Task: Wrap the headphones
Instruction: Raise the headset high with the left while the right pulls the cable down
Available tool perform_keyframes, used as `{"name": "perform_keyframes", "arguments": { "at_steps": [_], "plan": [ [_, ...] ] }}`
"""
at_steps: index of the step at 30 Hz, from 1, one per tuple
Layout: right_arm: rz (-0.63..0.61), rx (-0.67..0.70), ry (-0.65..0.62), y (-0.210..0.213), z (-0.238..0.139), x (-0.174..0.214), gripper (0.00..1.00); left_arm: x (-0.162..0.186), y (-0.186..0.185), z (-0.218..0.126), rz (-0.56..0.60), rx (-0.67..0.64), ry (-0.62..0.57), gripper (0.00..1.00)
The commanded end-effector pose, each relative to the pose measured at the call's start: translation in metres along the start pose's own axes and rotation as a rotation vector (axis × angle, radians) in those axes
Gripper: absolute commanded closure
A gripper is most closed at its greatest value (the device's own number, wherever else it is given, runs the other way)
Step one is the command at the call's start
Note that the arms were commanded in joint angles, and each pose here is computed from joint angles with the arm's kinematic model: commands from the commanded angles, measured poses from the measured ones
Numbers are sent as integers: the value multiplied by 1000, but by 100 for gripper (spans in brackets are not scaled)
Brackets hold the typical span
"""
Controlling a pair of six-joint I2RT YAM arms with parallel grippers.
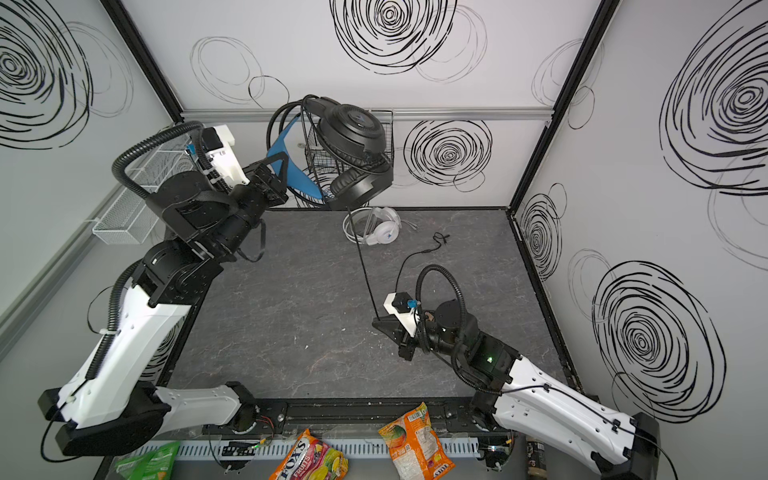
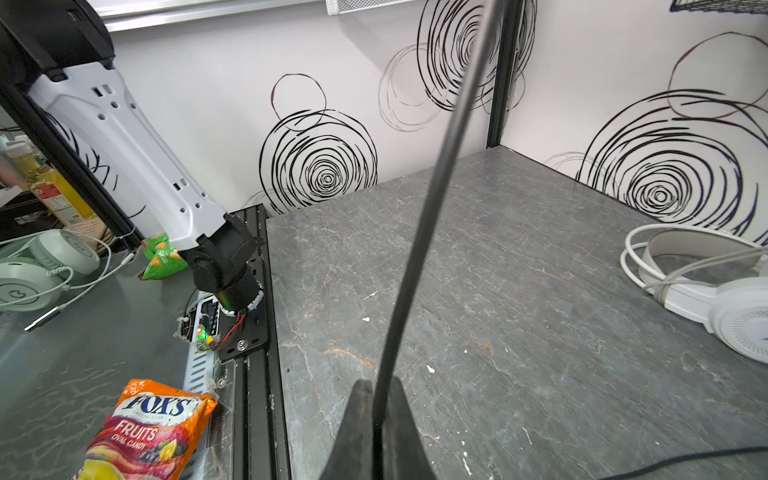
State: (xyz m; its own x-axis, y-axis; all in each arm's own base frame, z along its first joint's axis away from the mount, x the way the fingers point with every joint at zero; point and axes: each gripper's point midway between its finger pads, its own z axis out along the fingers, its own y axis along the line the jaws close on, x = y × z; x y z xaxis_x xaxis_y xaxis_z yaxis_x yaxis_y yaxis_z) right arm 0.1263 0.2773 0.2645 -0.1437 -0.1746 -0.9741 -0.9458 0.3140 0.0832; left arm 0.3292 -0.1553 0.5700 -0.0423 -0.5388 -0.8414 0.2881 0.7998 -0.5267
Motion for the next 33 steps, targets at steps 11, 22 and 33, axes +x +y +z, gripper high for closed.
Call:
{"name": "perform_keyframes", "arguments": {
  "at_steps": [11, 22, 33],
  "plan": [
    [-143, -58, 162, 46, 30, 19, 100, -24, 26, 19, -205, -74, -169, 100],
    [-226, -37, 132, 59, 17, -25, 100, 38, 97, 25, 44, -363, -59, 100],
    [-419, 177, 156, 21, -14, -69, 100, 93, 95, 5, 566, -485, 127, 100]
  ]
}}
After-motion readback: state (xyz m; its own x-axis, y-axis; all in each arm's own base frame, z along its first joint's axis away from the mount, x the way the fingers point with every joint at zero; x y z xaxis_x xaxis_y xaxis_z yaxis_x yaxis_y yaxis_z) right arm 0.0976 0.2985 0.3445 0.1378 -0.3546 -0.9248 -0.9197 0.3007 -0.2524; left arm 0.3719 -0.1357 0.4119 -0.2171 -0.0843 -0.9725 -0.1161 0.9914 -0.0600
